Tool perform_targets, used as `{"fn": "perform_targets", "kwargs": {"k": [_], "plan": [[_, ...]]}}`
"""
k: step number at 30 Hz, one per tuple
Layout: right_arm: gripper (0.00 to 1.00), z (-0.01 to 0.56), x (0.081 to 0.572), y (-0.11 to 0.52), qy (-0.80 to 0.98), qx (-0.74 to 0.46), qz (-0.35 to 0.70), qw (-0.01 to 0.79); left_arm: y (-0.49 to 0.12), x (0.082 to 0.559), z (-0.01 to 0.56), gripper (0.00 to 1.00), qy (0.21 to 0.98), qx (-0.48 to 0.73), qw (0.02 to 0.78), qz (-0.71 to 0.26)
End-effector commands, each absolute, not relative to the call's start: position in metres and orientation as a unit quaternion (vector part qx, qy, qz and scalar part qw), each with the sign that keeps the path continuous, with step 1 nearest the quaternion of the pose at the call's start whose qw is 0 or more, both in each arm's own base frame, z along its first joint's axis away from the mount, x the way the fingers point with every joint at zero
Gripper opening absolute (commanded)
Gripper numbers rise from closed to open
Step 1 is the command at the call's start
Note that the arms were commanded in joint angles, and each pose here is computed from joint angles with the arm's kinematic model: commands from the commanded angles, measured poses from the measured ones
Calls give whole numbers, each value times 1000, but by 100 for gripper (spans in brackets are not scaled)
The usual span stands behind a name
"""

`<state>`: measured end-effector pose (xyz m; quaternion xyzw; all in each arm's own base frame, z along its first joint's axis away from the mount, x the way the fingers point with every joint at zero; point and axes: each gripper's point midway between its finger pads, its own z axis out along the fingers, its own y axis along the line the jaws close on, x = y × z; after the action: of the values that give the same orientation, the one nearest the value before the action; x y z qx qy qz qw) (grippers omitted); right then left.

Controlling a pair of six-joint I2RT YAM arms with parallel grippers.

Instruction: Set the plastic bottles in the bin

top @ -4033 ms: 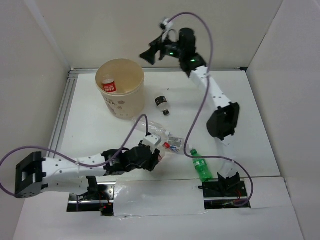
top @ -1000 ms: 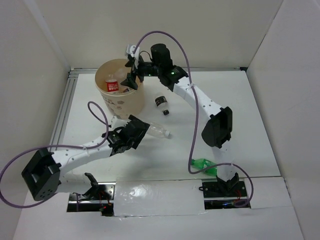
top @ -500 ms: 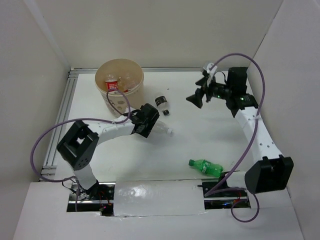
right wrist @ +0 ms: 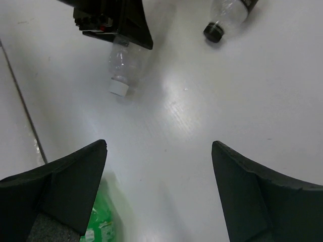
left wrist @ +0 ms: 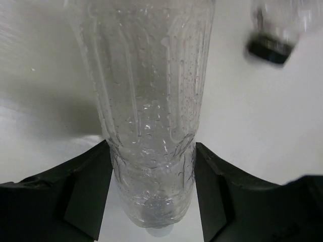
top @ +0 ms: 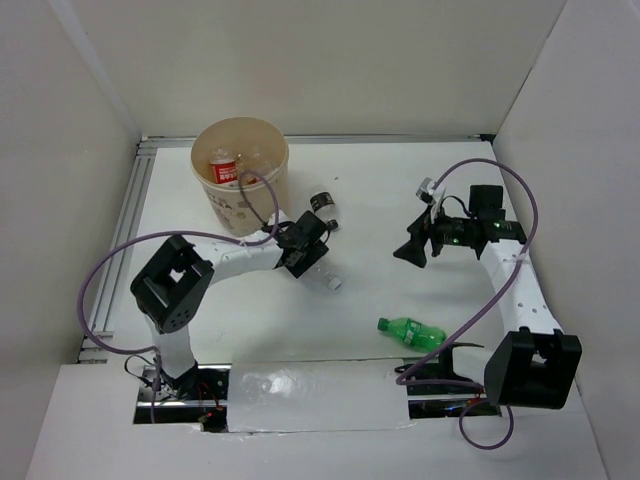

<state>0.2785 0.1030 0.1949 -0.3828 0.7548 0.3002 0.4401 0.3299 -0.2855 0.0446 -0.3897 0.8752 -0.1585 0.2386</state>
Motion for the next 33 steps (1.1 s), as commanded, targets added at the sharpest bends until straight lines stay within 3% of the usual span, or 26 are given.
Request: {"fn": "perform_targets", "kwargs": {"k": [1, 2, 3, 4, 6, 7, 8, 9, 10, 11, 13, 19, 25, 26, 27, 28, 33], "plan": [[89, 181, 250, 109, 747, -401, 331, 413, -326, 325, 120, 13, 895, -226, 316, -219], [79, 172, 245, 108, 756, -397, 336, 398, -349, 319, 150, 11, 885, -171, 359, -243], [47, 168, 242, 108, 752, -407, 334, 397, -358, 315, 172, 9, 880, -88, 399, -241], [30, 165, 241, 108, 751, -410, 334, 395, -371, 312, 205, 7, 862, -50, 433, -259], [12, 161, 242, 106, 758, -408, 329, 389, -385, 301, 263, 5, 822, 13, 487, -296], [10, 161, 242, 105, 758, -408, 329, 389, -386, 300, 286, 5, 803, 54, 517, -291], [15, 160, 242, 105, 755, -412, 327, 391, -385, 301, 304, 4, 788, 64, 536, -296], [28, 158, 241, 104, 760, -410, 324, 385, -371, 311, 321, 4, 778, 54, 555, -290], [45, 156, 242, 103, 756, -420, 321, 386, -357, 324, 329, 4, 773, 39, 574, -267], [68, 156, 241, 102, 758, -424, 316, 383, -345, 333, 347, 4, 762, 23, 590, -265], [80, 154, 235, 100, 753, -445, 312, 372, -308, 363, 356, 4, 756, -14, 613, -229], [86, 133, 217, 100, 753, -499, 308, 300, -199, 423, 397, 10, 714, -113, 681, -117], [92, 115, 223, 108, 766, -510, 303, 248, -133, 461, 382, 21, 718, -144, 681, -8], [92, 116, 239, 110, 779, -485, 297, 264, -126, 462, 380, 24, 720, -148, 678, -1], [92, 123, 259, 116, 788, -459, 290, 292, -113, 465, 378, 42, 720, -159, 675, 8], [92, 124, 259, 116, 788, -458, 290, 292, -113, 465, 373, 43, 724, -158, 672, 10], [93, 155, 330, 156, 795, -379, 305, 363, -96, 473, 368, 76, 729, -152, 667, 11]]}}
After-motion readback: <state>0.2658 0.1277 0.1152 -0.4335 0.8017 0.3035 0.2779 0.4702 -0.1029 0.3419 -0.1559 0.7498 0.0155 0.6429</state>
